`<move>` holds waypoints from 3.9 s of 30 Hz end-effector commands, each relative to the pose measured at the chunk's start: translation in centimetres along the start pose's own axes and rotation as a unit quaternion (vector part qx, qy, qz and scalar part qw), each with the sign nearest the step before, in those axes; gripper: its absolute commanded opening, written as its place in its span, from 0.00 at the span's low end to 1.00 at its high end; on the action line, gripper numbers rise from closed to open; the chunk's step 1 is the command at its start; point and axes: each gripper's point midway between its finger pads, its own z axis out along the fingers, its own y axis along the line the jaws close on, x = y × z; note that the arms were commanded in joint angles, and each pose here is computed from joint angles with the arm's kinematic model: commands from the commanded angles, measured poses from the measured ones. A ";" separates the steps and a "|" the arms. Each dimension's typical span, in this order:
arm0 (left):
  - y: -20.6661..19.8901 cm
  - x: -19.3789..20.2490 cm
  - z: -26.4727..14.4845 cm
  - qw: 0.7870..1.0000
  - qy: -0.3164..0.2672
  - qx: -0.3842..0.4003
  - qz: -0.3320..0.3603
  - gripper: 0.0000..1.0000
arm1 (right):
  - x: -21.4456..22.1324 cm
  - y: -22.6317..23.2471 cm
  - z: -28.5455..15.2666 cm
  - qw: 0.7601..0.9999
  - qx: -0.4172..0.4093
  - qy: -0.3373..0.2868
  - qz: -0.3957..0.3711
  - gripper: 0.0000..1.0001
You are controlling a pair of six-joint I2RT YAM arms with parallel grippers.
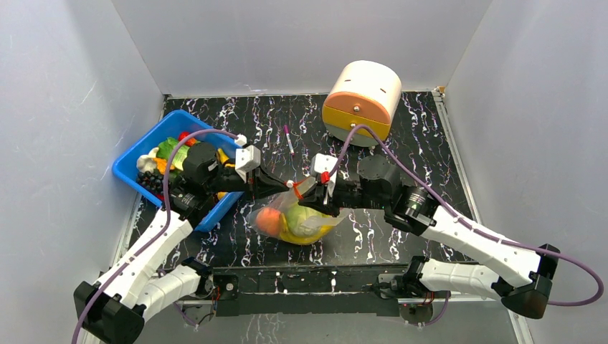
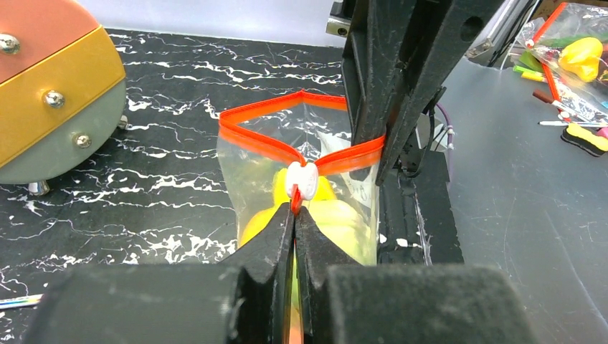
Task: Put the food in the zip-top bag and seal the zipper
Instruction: Zip the zipper food storage bag at the center of the board.
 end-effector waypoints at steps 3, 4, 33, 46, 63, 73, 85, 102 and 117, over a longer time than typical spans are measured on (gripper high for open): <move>-1.3 -2.1 -0.6 0.999 -0.021 0.011 0.049 0.00 | -3.6 -1.0 -1.9 0.997 0.048 -0.058 0.023 0.23; -1.3 -2.3 -0.6 0.998 -0.021 0.011 0.050 0.00 | -4.2 -1.0 -2.1 0.996 0.051 -0.064 0.028 0.27; 0.1 -1.9 -0.8 0.999 -0.009 -0.037 0.036 0.00 | -6.9 -3.3 2.5 0.993 0.077 -0.067 0.065 0.36; 0.4 -2.0 -0.9 0.999 -0.005 -0.048 0.011 0.00 | -4.5 -4.1 1.3 0.993 0.118 -0.019 0.020 0.00; -0.9 -2.8 -1.1 0.999 -0.023 -0.027 0.021 0.00 | -4.6 -2.7 -0.3 0.996 0.091 -0.020 -0.012 0.00; -3.2 -1.3 -1.0 0.996 0.009 0.065 0.052 0.50 | -5.6 -1.3 0.3 0.998 0.044 -0.046 -0.025 0.00; -1.7 -1.6 0.3 0.997 -0.014 0.070 0.038 0.46 | -5.5 -0.5 1.4 0.998 0.016 -0.053 -0.020 0.00; -2.1 -1.5 -0.8 0.995 -0.039 0.023 0.084 0.00 | -3.1 -1.5 1.0 0.999 0.052 -0.009 -0.004 0.00; -1.6 -2.5 -1.0 0.995 -0.047 -0.005 0.088 0.00 | -1.2 -1.6 -0.5 0.997 0.069 0.035 0.007 0.00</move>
